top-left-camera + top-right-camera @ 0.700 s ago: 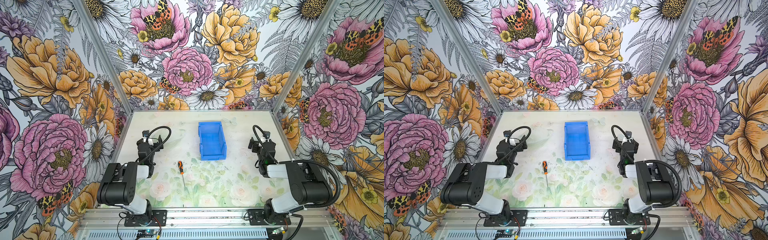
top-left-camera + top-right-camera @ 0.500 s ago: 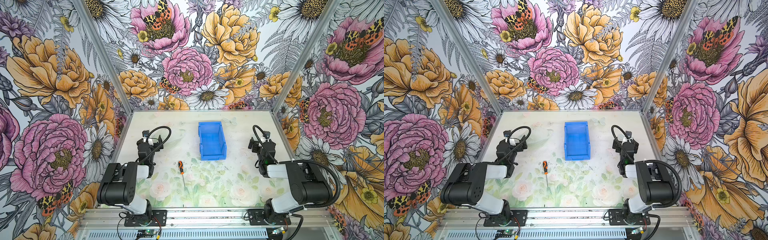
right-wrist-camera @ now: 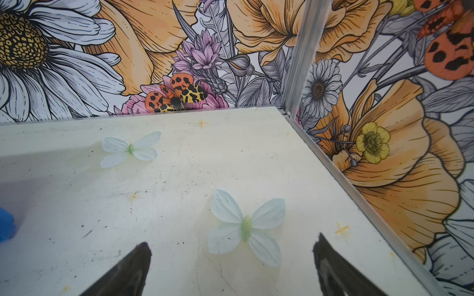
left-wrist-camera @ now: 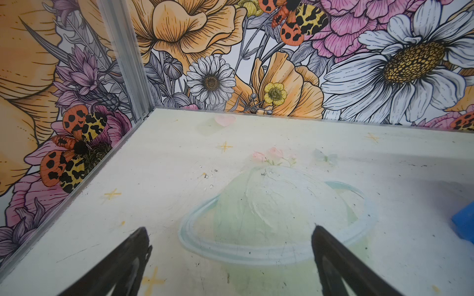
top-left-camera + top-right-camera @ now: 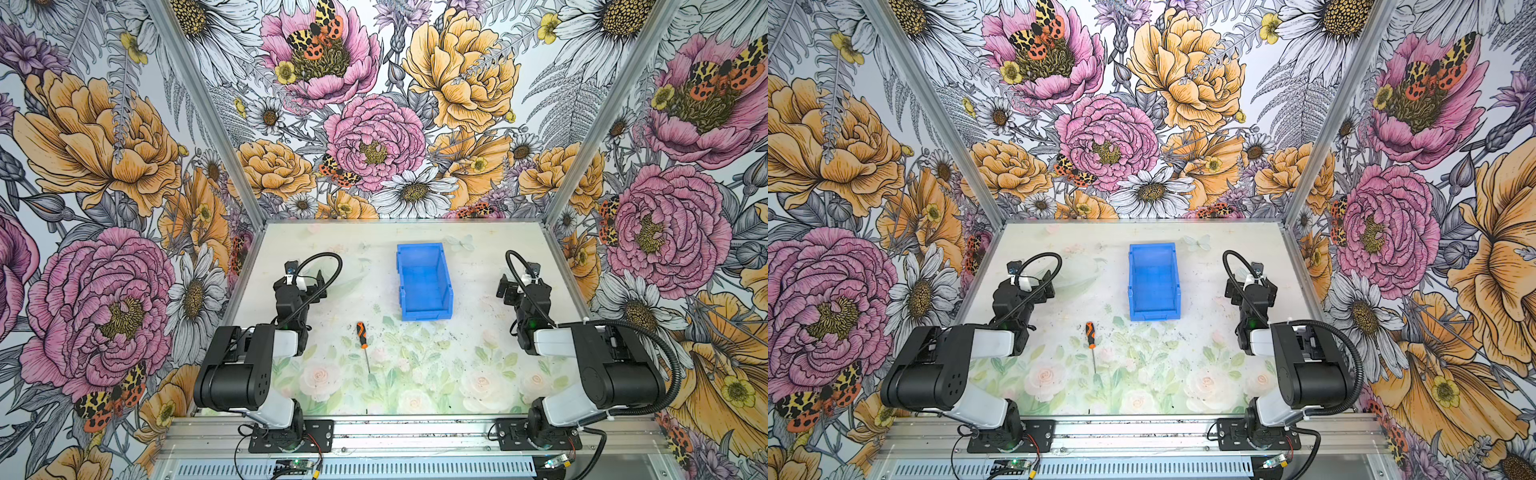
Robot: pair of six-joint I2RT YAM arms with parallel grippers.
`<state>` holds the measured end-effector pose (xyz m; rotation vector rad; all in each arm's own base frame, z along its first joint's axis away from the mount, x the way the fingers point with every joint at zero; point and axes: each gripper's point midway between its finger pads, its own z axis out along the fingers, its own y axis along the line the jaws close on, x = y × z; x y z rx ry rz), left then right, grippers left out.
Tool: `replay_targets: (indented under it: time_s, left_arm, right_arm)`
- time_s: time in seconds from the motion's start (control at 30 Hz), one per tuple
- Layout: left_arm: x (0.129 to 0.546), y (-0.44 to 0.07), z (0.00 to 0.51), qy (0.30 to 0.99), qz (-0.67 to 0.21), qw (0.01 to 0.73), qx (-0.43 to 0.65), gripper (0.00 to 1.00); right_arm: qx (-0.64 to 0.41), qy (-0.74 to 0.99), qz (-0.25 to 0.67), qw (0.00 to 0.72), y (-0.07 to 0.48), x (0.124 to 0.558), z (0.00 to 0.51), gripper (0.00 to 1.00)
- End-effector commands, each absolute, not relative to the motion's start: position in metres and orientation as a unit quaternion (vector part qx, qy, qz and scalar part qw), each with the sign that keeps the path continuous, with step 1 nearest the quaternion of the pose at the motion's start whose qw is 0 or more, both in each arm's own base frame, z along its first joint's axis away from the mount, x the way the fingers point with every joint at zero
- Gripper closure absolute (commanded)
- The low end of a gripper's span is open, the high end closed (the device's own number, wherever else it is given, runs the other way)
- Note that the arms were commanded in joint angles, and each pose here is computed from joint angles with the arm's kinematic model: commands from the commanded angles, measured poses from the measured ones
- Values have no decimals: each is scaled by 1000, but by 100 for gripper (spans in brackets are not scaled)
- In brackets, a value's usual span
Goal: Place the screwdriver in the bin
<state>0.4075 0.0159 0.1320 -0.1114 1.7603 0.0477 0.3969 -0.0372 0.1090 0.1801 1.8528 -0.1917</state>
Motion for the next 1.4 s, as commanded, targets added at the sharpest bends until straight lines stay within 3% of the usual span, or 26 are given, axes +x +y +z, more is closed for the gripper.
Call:
replay_targets:
  time_s: [0.0, 0.3, 0.53, 0.83, 1.0, 1.2, 1.37]
  left_arm:
    - [407, 15, 128, 772, 17, 633, -41, 1]
    - [404, 12, 135, 769, 11, 638, -36, 1]
    - [392, 33, 156, 776, 1, 625, -90, 1]
    - [371, 36, 169, 810, -20, 557, -182, 1]
    - [357, 18, 171, 835, -59, 508, -204, 1]
    - [338, -27, 189, 838, -107, 505, -180, 1]
    - [316, -56, 186, 860, -106, 460, -193, 1]
  right_arm:
    - [74, 792, -78, 601, -36, 399, 113, 0]
    - [72, 793, -79, 600, -35, 399, 125, 1]
    - [96, 786, -91, 603, -40, 381, 150, 0]
    - [131, 842, -88, 516, -26, 357, 175, 1]
    - [83, 856, -52, 508, 18, 341, 183, 1]
    - [4, 879, 34, 475, 89, 326, 181, 1]
    - [-77, 875, 95, 468, 138, 308, 195, 1]
